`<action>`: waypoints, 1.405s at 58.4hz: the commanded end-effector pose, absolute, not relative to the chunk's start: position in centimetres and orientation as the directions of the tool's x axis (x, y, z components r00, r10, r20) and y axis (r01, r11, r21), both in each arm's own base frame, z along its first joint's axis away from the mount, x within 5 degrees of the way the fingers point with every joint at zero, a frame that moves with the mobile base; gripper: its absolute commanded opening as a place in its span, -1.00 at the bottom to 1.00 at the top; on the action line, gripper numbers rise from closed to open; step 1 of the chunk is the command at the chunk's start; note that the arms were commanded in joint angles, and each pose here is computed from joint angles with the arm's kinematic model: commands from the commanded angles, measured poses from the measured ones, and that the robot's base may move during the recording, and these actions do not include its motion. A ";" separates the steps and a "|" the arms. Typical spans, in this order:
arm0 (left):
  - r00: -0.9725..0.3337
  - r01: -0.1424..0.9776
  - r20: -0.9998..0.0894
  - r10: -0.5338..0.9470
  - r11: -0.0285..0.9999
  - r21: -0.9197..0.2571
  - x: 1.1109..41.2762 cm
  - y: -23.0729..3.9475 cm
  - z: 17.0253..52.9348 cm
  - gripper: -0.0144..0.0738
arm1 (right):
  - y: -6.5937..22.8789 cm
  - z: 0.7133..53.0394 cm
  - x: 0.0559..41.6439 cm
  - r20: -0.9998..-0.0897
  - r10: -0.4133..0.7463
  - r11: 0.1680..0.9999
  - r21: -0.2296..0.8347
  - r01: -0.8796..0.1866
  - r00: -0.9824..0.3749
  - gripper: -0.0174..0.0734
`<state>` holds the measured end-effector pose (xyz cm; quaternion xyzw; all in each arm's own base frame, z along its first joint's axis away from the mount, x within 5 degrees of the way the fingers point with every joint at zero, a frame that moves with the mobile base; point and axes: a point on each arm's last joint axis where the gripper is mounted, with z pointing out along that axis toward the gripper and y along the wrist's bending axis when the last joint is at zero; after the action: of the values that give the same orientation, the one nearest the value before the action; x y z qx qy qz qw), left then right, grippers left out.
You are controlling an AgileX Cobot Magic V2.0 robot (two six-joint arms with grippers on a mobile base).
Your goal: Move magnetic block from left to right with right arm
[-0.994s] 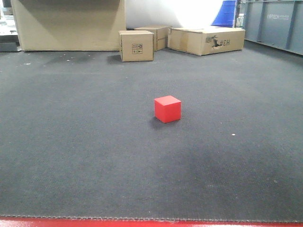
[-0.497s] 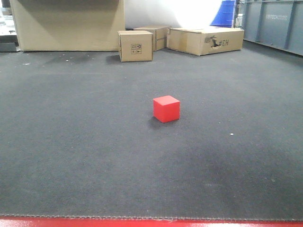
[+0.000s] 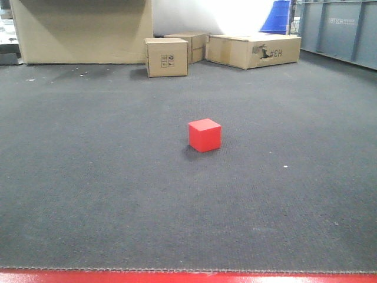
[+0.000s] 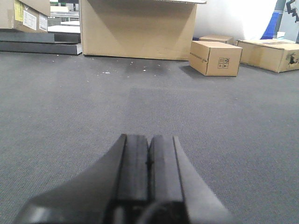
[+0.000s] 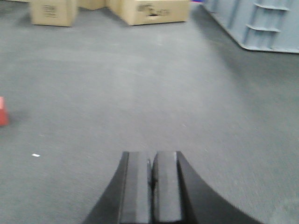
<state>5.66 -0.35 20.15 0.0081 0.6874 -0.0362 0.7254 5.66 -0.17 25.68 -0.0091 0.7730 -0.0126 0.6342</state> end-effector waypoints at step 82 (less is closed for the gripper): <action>0.144 0.059 -0.988 -0.058 0.997 -0.050 5.5 -0.3 20.8 -0.96 | -0.4 20.3 5.5 -0.997 0.038 0.996 0.044 0.078 0.071 -0.46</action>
<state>5.66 -0.35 20.15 0.0081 0.6874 -0.0362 0.7254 5.67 -0.43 19.29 0.0461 0.7225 -0.0078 0.6898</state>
